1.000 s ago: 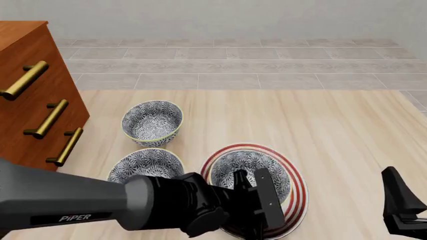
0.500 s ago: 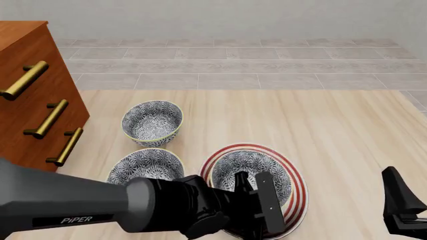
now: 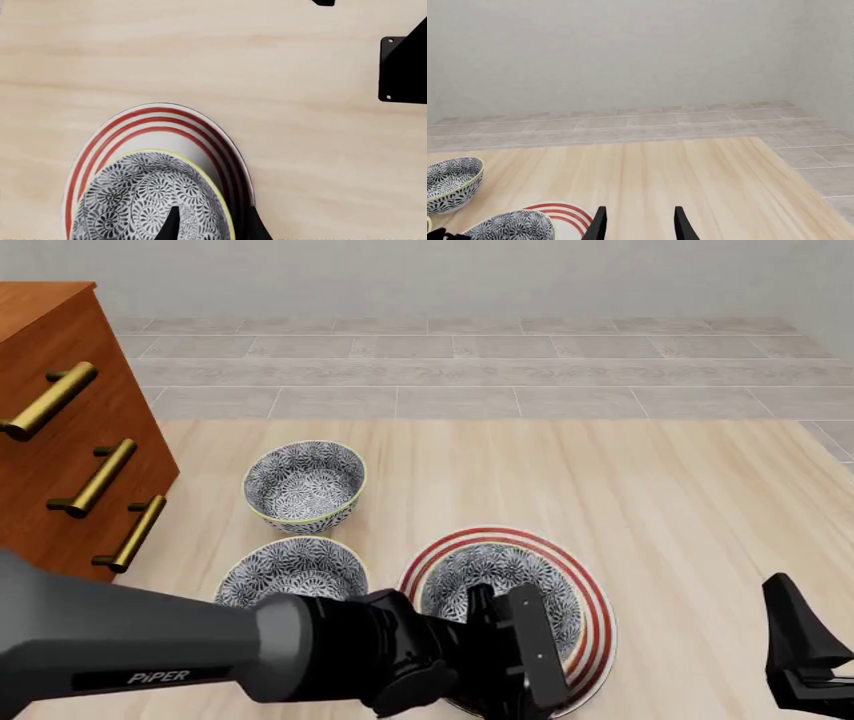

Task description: Put the bowl at the front on the plate.

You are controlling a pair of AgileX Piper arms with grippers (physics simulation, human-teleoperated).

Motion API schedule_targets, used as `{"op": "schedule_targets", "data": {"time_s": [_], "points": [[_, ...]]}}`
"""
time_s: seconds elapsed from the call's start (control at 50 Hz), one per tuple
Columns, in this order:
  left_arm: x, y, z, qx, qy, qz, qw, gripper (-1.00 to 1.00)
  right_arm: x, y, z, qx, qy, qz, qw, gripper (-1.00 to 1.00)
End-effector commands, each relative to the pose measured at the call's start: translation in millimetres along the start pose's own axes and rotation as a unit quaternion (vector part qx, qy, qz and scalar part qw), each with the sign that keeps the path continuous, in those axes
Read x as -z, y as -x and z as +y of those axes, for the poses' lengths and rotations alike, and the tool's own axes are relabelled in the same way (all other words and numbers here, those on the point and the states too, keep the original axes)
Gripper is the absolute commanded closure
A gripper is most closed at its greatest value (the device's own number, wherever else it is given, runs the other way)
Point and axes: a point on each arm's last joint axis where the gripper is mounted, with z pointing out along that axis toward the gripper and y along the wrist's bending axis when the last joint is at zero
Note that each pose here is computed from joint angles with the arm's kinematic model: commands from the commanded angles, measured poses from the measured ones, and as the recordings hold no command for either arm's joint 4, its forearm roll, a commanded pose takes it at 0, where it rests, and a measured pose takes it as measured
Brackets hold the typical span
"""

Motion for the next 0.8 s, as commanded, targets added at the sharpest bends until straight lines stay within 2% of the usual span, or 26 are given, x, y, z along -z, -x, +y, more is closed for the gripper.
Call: {"op": "schedule_targets", "data": {"time_s": [0.02, 0.18, 0.32, 0.46, 0.68, 0.8], "points": [[4.3, 1.9, 4.0, 0.0, 0.005, -0.004, 1.0, -1.0, 0.0, 0.0, 0.1, 0.0, 0.001, 0.0, 1.0, -1.0], [20.6, 15.8, -4.3, -0.002, -0.002, -0.021, 0.9998, -1.0, 0.0, 0.2, 0.1, 0.0, 0.001, 0.0, 1.0, -1.0], [28.9, 22.8, -2.4, 0.002, -0.001, -0.027, 0.9996, -1.0, 0.0, 0.0, 0.1, 0.0, 0.001, 0.0, 1.0, -1.0], [48.9, 38.1, -6.3, 0.002, -0.004, -0.046, 0.9989, -1.0, 0.0, -0.3, 0.2, 0.001, 0.002, 0.0, 1.0, -1.0], [76.5, 59.3, 3.9, 0.01, 0.005, -0.067, 0.9977, -1.0, 0.0, 0.1, 0.3, 0.001, 0.003, 0.0, 1.0, -1.0], [100.3, 75.4, 11.0, 0.011, 0.014, -0.092, 0.9956, -1.0, 0.0, 0.3, 0.2, 0.001, 0.001, -0.001, 1.0, -1.0]]}}
